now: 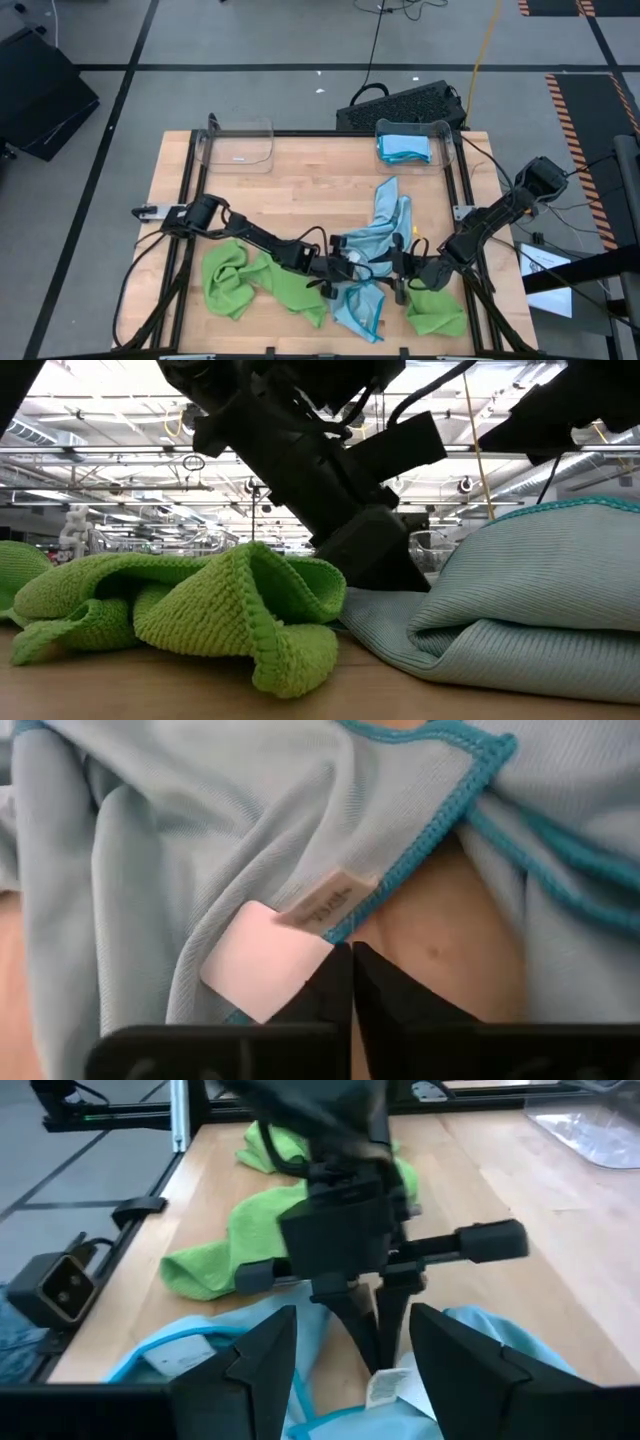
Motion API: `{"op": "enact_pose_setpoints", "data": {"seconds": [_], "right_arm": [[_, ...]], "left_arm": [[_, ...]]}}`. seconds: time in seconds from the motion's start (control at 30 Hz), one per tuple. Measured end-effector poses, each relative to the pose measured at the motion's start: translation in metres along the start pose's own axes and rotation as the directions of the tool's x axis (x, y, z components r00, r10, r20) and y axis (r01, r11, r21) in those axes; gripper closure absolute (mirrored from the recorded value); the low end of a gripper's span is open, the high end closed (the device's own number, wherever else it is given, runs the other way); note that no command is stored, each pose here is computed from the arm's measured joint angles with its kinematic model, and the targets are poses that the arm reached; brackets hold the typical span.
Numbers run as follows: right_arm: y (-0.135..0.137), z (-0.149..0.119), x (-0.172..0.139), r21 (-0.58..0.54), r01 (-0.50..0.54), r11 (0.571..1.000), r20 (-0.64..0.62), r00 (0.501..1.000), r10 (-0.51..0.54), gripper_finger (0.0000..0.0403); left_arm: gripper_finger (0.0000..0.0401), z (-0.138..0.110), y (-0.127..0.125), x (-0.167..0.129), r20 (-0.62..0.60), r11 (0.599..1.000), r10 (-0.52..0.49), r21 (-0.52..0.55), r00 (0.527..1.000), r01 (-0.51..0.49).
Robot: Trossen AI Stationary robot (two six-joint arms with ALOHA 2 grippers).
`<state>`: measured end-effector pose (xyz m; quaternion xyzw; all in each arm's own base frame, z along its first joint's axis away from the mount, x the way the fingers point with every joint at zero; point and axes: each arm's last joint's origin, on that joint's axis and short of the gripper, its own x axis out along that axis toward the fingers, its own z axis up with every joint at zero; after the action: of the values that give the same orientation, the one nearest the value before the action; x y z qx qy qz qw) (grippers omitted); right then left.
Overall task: Fold microfiber towels
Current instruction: Fold the top blue microfiber cloth
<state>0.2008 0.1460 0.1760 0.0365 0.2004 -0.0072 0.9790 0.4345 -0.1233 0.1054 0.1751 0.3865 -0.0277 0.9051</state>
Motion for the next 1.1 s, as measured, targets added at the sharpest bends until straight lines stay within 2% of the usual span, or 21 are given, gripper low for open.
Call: {"op": "enact_pose_setpoints", "data": {"seconds": [0.2, 0.33, 0.57, 0.73, 0.9, 1.1], "right_arm": [[-0.006, 0.001, 0.004, -0.004, 0.029, 1.0, -0.002, 1.0, -0.029, 0.0216], [-0.007, 0.0, 0.007, -0.004, 0.05, 0.999, 0.001, 0.999, -0.05, 0.0216], [-0.005, -0.007, 0.016, 0.05, 0.11, 0.993, 0.021, 0.994, -0.111, 0.0216], [-0.004, -0.017, 0.022, 0.065, 0.121, 0.991, -0.012, 0.993, -0.12, 0.0216], [-0.002, -0.022, 0.026, 0.073, 0.101, 0.992, -0.041, 0.994, -0.098, 0.0216], [-0.002, -0.023, 0.026, 0.076, 0.061, 0.995, -0.067, 0.996, -0.056, 0.0216]], "left_arm": [[0.0398, 0.007, 0.009, -0.025, -0.058, 0.985, 0.17, 0.032, 0.984, -0.169], [0.0395, 0.021, 0.021, -0.05, -0.044, 0.97, 0.243, -0.009, 0.969, -0.244], [0.0394, 0.044, 0.028, -0.089, 0.061, 0.962, 0.256, -0.111, 0.965, -0.248], [0.0398, 0.052, 0.015, -0.106, 0.102, 0.971, 0.23, -0.095, 0.968, -0.22], [0.0391, 0.051, 0.008, -0.109, 0.093, 0.976, 0.217, -0.045, 0.972, -0.214], [0.0397, 0.042, 0.007, -0.106, 0.058, 0.976, 0.215, -0.044, 0.975, -0.213]]}}
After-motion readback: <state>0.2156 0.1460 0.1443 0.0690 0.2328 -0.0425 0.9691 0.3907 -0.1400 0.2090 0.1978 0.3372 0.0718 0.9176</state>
